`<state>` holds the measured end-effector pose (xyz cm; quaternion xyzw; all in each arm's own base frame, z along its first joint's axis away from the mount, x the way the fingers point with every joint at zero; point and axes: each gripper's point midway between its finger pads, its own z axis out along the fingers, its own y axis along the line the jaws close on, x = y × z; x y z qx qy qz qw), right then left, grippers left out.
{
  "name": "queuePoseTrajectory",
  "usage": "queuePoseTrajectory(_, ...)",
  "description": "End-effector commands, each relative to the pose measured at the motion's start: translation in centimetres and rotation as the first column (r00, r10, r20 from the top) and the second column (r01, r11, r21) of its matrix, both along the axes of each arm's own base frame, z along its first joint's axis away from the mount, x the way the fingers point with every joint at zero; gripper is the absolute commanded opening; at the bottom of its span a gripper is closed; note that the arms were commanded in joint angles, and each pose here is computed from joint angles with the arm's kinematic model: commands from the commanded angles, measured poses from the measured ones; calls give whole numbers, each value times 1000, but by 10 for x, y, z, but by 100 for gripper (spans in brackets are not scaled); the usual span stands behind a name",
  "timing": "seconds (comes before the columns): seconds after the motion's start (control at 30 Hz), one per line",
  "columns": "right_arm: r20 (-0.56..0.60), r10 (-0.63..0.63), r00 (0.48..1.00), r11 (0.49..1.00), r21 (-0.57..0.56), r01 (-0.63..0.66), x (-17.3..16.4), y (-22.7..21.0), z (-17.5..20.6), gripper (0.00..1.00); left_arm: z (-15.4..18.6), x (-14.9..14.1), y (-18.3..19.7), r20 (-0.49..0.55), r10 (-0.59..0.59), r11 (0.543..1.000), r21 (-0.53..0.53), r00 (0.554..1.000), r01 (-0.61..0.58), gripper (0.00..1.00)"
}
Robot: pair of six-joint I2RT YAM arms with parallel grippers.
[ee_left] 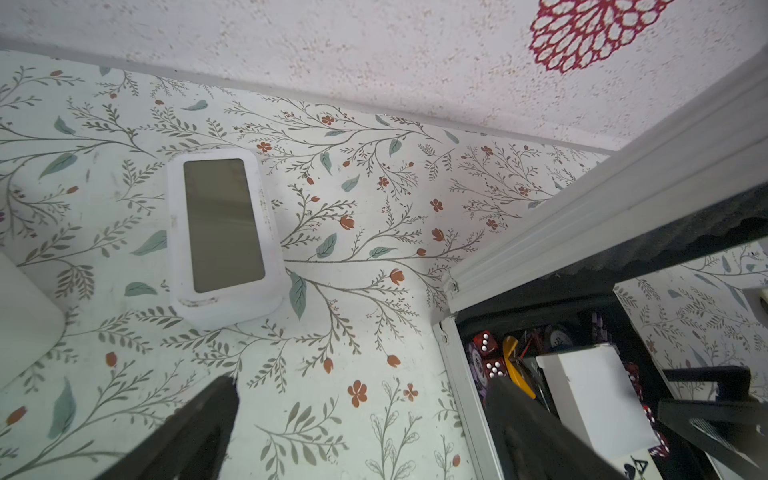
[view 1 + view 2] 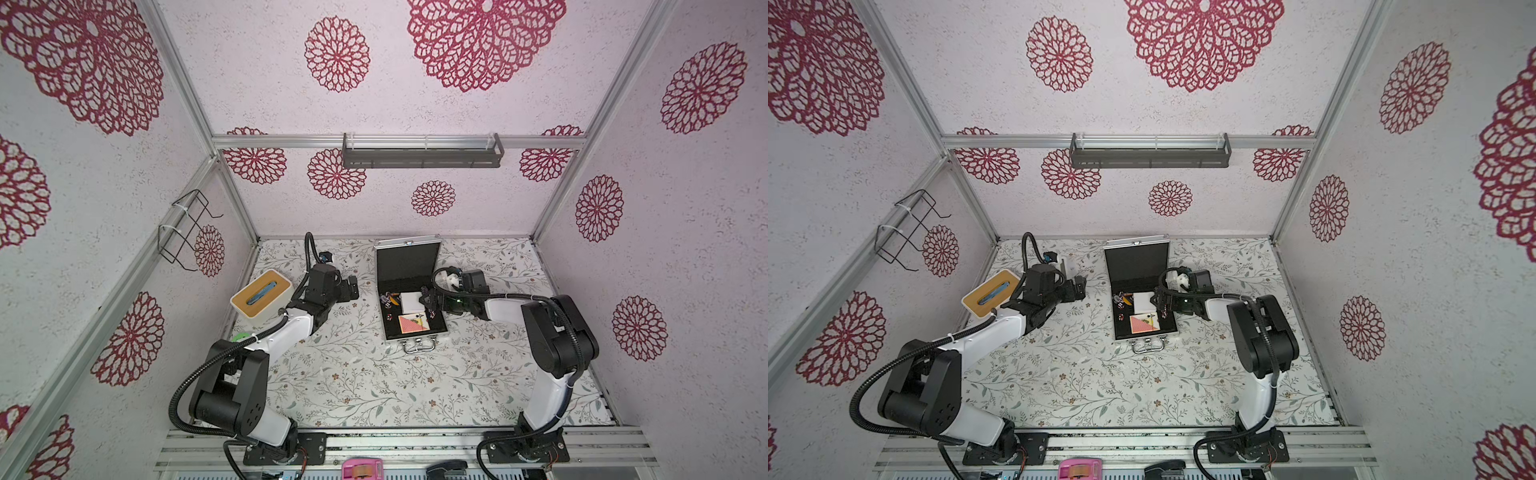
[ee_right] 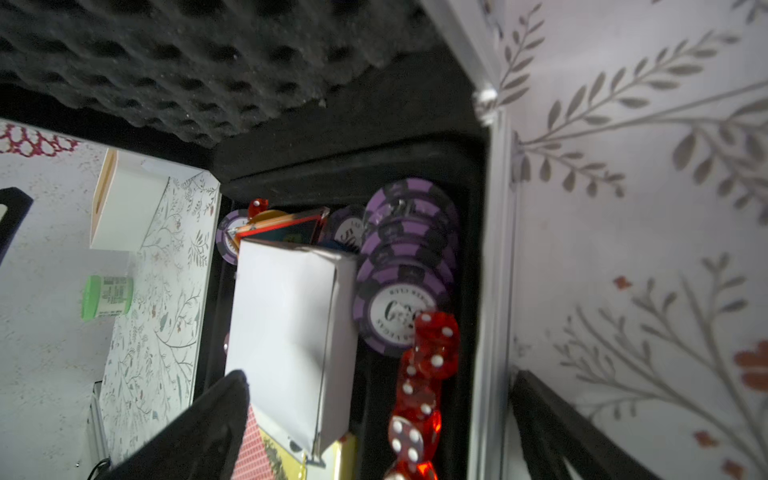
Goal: Close the poker set cases
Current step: Move the poker set case to the center of the board.
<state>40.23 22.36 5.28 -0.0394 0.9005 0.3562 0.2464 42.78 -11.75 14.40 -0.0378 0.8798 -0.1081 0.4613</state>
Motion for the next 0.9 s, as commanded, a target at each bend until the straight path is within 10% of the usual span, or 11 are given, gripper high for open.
queuePoseTrajectory(0.0, -140, -24, 990, 999, -30, 20, -36, 0, -22, 99, 10, -5, 3, 19, 24, 1000, -12, 1000, -24, 98)
queuePoseTrajectory(0.6, -153, 70, 986, 997, 36, -65, -93, 37, -9, 99, 7, -19, 11, 15, 43, 999, -12, 999, -43, 97)
queuePoseTrajectory(0.87, 9, 8, 1000, 997, -78, -7, -43, 0, 73, 91, -8, -30, 4, -22, 26, 996, -82, 999, -28, 99)
